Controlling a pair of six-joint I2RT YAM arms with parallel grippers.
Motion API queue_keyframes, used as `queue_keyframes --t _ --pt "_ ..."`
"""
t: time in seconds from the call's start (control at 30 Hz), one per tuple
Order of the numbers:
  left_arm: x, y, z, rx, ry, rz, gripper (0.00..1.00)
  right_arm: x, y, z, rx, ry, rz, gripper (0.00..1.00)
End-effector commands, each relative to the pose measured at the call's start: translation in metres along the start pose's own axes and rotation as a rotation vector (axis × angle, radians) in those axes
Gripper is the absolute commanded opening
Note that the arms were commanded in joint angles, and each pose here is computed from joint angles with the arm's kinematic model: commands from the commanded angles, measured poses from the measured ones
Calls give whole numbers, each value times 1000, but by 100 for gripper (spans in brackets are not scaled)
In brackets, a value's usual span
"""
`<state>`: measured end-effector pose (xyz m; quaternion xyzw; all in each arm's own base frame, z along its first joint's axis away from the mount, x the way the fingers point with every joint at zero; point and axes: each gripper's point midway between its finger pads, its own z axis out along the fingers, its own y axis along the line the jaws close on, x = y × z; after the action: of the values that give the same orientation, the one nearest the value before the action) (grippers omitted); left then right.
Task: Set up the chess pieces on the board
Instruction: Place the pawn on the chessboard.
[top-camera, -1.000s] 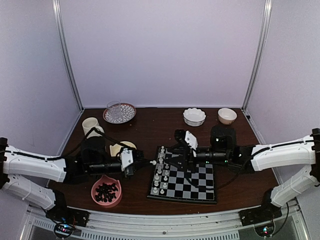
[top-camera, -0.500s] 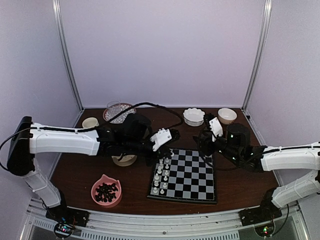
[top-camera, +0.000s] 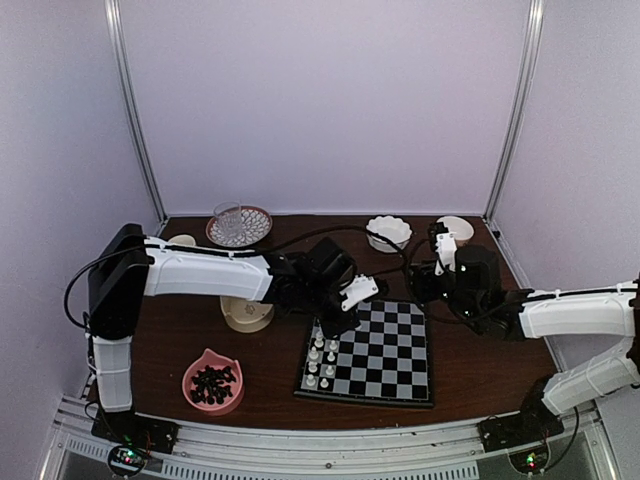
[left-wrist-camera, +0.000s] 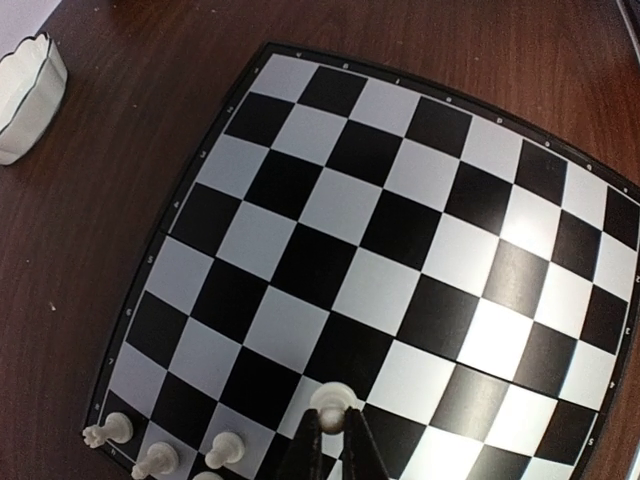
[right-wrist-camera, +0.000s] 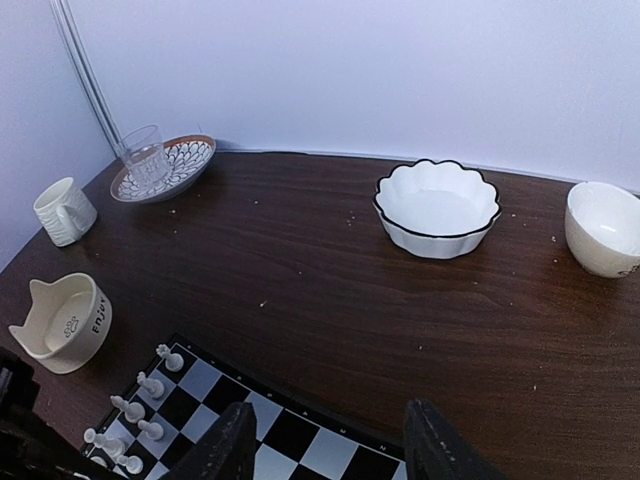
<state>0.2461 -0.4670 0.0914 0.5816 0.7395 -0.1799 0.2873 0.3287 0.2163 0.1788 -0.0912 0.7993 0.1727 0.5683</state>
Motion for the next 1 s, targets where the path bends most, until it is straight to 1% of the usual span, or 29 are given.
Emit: queue_keyframes --t 0.0,0.3,0.43,0.47,0.5,0.53,0.63,0.67,0.7,0.77,0.83,0.97 --pt "-9 -1 9 14 5 -16 0 -10 -8 -4 31 -39 48 53" --pt "-3 1 29 13 39 -25 0 -9 -17 -9 69 -60 94 54" --pt "3 2 34 5 52 -32 5 -8 -24 -8 112 -52 125 55" --pt "4 3 35 2 51 -34 8 -8 -25 -9 117 -53 126 55" --pt "4 3 35 -1 49 -38 11 -9 -26 -10 119 -52 125 57" --pt "4 4 35 -5 48 -41 17 -10 -25 -12 114 -52 122 62" --pt "-1 7 30 -23 24 -55 31 -10 -28 -18 118 -55 133 90" --pt "-4 8 27 -27 7 -62 35 -9 -30 -19 122 -64 142 97" --pt "-8 9 22 -30 -15 -68 38 -6 -33 -21 125 -71 156 99" --pt "-15 13 10 -44 -52 -82 42 -5 -36 -23 119 -88 176 100" --pt "-23 15 -4 -45 -89 -87 43 -4 -38 -22 131 -75 188 100" --pt "-32 19 -25 -43 -123 -105 47 -7 -38 -21 142 -62 191 99"
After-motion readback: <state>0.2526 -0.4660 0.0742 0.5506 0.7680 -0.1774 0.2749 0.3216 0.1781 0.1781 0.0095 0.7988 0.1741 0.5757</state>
